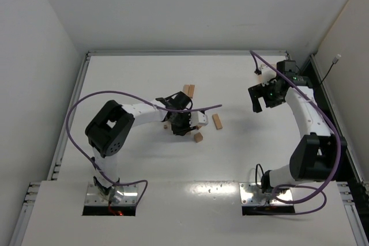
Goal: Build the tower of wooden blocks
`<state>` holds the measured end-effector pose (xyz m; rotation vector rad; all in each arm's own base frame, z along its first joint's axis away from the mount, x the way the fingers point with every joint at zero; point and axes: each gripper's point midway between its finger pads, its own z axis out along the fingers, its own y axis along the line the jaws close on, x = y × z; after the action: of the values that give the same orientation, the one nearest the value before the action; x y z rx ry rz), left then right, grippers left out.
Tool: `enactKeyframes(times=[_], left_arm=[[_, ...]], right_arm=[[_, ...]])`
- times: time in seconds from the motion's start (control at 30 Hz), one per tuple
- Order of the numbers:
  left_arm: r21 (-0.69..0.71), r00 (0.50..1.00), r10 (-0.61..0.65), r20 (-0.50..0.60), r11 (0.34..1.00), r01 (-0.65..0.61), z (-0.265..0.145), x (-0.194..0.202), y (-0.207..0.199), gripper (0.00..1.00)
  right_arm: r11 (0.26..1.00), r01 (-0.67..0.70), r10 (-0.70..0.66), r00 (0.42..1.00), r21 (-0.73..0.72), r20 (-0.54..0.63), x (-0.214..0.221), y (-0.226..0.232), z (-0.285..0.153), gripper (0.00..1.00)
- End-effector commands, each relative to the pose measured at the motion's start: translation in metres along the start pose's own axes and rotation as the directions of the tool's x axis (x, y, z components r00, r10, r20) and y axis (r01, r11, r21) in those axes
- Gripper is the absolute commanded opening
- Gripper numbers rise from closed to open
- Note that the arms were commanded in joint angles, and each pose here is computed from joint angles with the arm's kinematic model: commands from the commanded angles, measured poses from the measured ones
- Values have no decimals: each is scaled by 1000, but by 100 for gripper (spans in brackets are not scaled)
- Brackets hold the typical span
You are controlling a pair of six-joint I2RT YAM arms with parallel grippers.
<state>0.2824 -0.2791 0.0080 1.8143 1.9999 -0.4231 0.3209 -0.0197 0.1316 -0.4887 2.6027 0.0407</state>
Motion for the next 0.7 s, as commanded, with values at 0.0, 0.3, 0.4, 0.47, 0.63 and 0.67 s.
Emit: enactKeyframes(times=[0.0,0.3,0.4,0.47,0.63,0.67], left_arm=[[31,999,-16,-31,999,17,13,12,-14,7],[-74,986,-138,90,987,144,-40,-16,11,0],[-115,931,-217,294,959,260,-91,-69,28,0],[-128,893,-244,378,941,312,-111,-91,35,0],[-84,779,-376,501,875,476,-133,-153,40,0],[-98,780,-397,484,861,499,-129,-154,41,0]], right_arm=[[1000,4,-6,998,25,56,-22,-8,-6,96],[1000,5,-6,998,16,58,-20,-5,-6,95],[1000,-3,2,998,19,67,-22,-6,-6,95],[1000,-16,16,998,6,62,-20,-3,-4,95],[998,-56,55,996,8,72,-22,-2,-4,95],[998,-69,69,995,7,72,-22,-1,-4,95]])
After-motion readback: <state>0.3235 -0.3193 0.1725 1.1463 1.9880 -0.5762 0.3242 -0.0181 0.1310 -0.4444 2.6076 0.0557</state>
